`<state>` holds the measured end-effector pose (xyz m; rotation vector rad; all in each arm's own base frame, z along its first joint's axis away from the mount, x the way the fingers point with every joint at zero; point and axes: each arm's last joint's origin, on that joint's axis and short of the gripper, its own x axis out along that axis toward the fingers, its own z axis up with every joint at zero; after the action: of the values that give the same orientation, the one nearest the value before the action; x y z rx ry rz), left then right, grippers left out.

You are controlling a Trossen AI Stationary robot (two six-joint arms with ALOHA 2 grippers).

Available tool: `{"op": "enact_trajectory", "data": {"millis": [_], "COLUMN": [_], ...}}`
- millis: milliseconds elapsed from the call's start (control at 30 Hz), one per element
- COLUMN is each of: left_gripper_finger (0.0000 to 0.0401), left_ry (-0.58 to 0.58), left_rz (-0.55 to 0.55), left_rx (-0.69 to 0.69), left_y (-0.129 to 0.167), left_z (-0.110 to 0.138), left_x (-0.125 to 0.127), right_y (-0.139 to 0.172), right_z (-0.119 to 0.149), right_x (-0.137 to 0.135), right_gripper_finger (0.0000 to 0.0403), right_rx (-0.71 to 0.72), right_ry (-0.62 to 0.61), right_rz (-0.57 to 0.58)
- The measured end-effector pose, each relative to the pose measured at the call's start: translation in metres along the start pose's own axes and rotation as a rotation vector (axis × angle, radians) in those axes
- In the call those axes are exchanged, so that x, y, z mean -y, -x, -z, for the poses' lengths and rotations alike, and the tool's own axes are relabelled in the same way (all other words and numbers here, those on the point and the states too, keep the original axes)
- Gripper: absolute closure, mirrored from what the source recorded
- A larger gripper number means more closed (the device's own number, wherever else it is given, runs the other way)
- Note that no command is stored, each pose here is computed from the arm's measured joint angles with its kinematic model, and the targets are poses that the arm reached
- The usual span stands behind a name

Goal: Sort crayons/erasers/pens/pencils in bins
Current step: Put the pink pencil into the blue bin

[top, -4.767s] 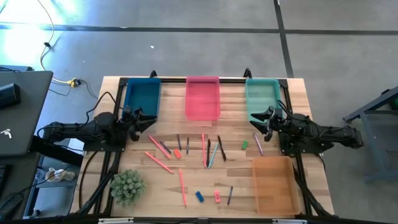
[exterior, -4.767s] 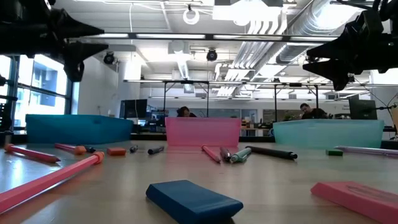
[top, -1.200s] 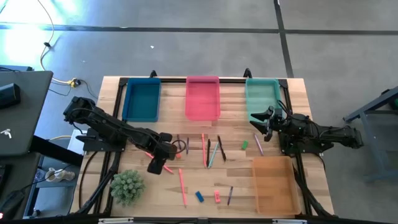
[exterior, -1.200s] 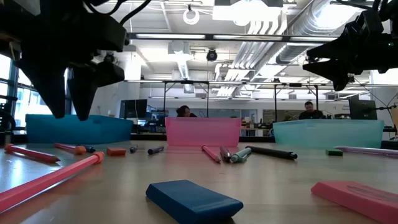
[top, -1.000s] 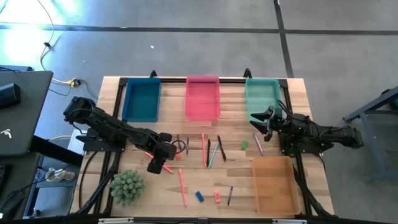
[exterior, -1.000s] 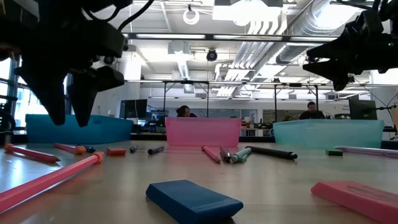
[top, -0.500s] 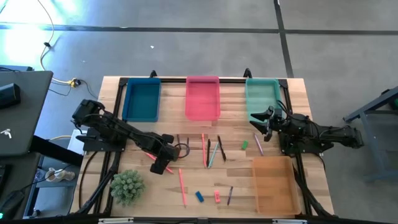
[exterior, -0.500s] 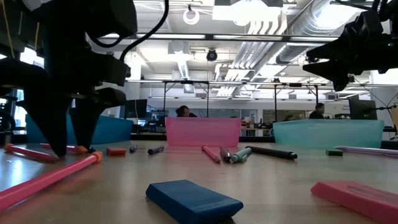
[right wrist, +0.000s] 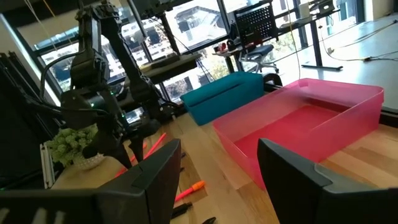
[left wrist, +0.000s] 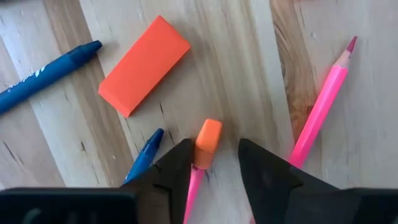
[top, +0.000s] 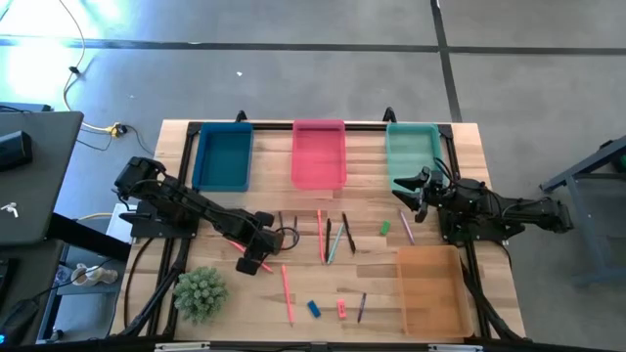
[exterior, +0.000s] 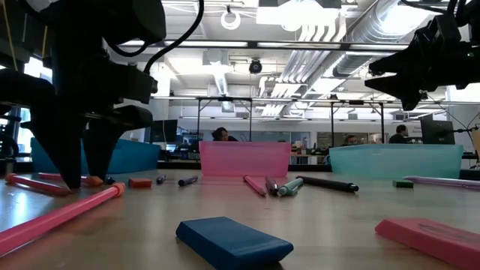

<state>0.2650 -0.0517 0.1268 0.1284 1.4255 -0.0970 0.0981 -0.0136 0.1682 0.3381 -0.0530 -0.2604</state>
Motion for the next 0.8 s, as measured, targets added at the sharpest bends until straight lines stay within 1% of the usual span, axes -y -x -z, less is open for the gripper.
{"op": "enact_trajectory", "data": {"millis": [200, 367, 467, 633, 733, 800], "left_gripper_finger": [0.0342, 0.0371, 0.0378, 0.0378, 0.0378, 0.0379], "left_ry": [0.000, 0.001, 0.001, 0.013, 0.030, 0.052], "left_rz": [0.001, -0.001, -0.003, -0.006, -0.061, -0.098], "left_rx": [0.004, 0.006, 0.007, 0.027, 0.003, 0.013], "left_y": [0.000, 0.000, 0.000, 0.007, 0.014, 0.024], "left_z": [0.000, 0.000, 0.000, -0.001, 0.001, -0.002], "left_x": [0.000, 0.000, 0.000, 0.000, -0.003, -0.004], "right_y": [0.000, 0.000, 0.000, 0.000, 0.000, 0.000], "right_z": [0.000, 0.000, 0.000, 0.000, 0.000, 0.000], "right_x": [0.000, 0.000, 0.000, 0.000, 0.000, 0.000], "right_gripper_finger": [0.0199, 0.0199, 0.0199, 0.0199, 0.0199, 0.0199], "right_rx": [0.000, 0.000, 0.000, 0.000, 0.000, 0.000], "right_ry": [0.001, 0.000, 0.001, 0.001, 0.001, 0.001], "right_rz": [0.000, 0.000, 0.000, 0.000, -0.001, -0.001]}}
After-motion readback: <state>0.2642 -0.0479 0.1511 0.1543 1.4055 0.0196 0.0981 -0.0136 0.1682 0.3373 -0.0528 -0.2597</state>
